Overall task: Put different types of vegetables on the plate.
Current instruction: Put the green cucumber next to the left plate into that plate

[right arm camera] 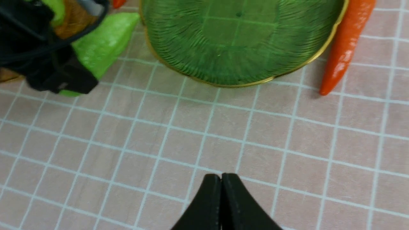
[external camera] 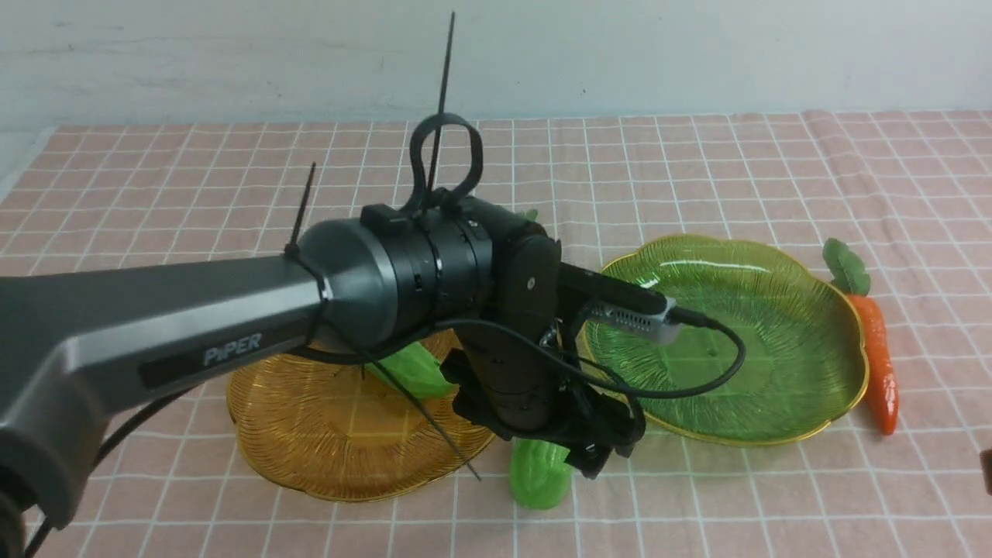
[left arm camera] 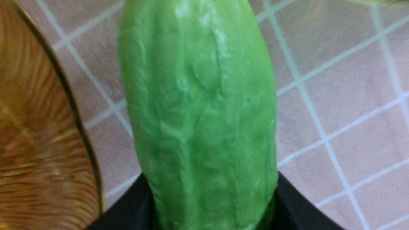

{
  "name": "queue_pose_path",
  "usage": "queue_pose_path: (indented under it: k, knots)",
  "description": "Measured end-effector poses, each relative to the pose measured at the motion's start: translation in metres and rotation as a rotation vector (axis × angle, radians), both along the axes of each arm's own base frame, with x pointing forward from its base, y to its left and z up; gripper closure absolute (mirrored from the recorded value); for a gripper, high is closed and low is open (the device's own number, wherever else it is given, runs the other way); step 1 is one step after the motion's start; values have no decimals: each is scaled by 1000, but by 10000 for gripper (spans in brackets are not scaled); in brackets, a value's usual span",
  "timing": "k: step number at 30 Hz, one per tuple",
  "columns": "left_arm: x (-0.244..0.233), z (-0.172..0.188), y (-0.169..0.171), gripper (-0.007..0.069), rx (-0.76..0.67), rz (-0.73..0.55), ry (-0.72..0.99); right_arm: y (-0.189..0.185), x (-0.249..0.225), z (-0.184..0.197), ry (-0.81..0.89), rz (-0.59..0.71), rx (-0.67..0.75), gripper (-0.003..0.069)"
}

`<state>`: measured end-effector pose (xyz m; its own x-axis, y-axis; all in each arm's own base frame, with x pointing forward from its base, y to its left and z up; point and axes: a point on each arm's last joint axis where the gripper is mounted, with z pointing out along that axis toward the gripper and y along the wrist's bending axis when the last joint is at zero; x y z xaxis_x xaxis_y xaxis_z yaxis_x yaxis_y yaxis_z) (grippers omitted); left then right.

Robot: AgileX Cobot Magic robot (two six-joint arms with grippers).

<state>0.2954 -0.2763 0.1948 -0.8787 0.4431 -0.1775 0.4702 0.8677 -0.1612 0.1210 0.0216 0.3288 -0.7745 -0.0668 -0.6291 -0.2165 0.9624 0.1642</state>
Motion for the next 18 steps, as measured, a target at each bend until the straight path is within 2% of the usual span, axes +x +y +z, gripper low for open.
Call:
queue_pose_path:
  k: [3, 5, 9, 13, 18]
  knots:
    - [0, 51, 8, 311, -41, -26, -111, -8, 11, 9, 3, -70, -52, 670]
    - [-1, 82, 27, 312, -35, -18, -186, -15, 26, 14, 25, -133, -91, 670]
    - [6, 115, 77, 314, 26, 68, -227, -22, 59, 10, 87, -202, -129, 666]
    - [12, 123, 121, 314, 61, 173, -212, -25, 96, -8, 141, -228, -136, 633]
    - [9, 97, 175, 314, 82, 317, -160, -28, 145, -43, 229, -233, -150, 513]
